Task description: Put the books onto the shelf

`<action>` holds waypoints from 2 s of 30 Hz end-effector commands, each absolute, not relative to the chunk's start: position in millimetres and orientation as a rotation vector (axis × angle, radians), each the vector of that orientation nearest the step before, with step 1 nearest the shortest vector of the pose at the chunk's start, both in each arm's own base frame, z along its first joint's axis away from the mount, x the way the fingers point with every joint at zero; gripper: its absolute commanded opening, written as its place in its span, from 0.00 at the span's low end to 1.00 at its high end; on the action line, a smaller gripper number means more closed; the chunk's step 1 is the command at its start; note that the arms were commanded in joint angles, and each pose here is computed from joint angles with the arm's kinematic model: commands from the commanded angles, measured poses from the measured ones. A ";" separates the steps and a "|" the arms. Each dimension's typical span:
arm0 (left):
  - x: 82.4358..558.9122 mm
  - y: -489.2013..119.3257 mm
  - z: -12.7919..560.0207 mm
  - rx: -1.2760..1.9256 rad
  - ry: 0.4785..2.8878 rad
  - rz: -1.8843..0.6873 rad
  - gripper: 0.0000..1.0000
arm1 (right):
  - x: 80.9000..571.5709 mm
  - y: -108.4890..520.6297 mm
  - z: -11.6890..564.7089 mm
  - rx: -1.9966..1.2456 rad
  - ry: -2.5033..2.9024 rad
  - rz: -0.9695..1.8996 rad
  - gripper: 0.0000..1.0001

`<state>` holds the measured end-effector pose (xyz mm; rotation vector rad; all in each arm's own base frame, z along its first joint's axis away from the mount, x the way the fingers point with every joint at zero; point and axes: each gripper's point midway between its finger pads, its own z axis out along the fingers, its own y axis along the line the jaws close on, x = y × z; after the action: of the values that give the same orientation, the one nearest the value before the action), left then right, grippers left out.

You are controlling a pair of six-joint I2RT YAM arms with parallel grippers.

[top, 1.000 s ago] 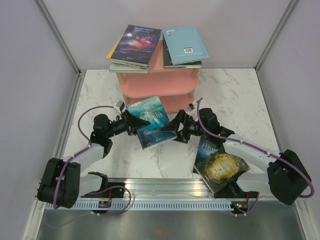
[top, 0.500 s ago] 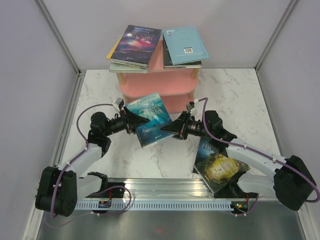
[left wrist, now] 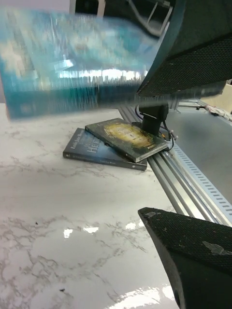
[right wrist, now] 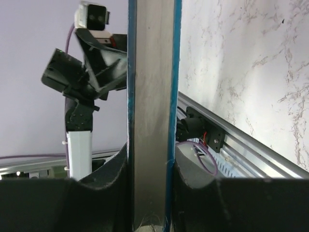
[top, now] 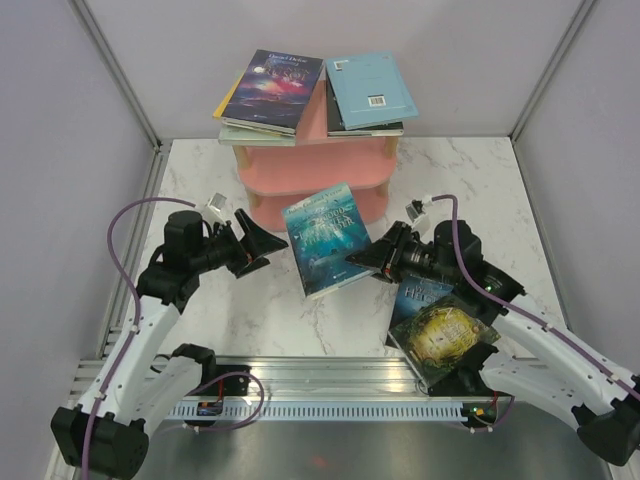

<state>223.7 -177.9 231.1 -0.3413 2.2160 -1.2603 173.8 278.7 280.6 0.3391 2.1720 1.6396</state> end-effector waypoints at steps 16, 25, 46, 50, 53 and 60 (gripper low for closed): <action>203.6 -153.3 231.7 -0.363 2.225 -1.085 0.94 | 202.5 252.7 551.3 0.090 1.596 1.582 0.00; 191.3 -150.3 245.9 -0.351 2.195 -1.088 0.93 | 320.2 226.1 585.8 0.191 1.586 1.574 0.00; 185.9 -145.2 234.6 -0.379 2.210 -1.058 0.92 | 423.3 199.8 546.2 0.338 1.650 1.557 0.00; 187.9 -145.1 230.4 -0.381 2.219 -1.050 0.92 | 430.2 201.5 538.3 0.353 1.666 1.564 0.00; 189.3 -145.2 229.2 -0.380 2.223 -1.045 0.92 | 435.2 202.6 533.6 0.359 1.673 1.569 0.00; 197.2 -146.5 228.6 -0.377 2.229 -1.039 0.92 | 436.8 208.7 528.1 0.331 1.695 1.615 0.37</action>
<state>188.8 -149.6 226.3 -0.4209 2.2555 -1.0778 462.7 205.5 449.5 0.5889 1.9211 1.5208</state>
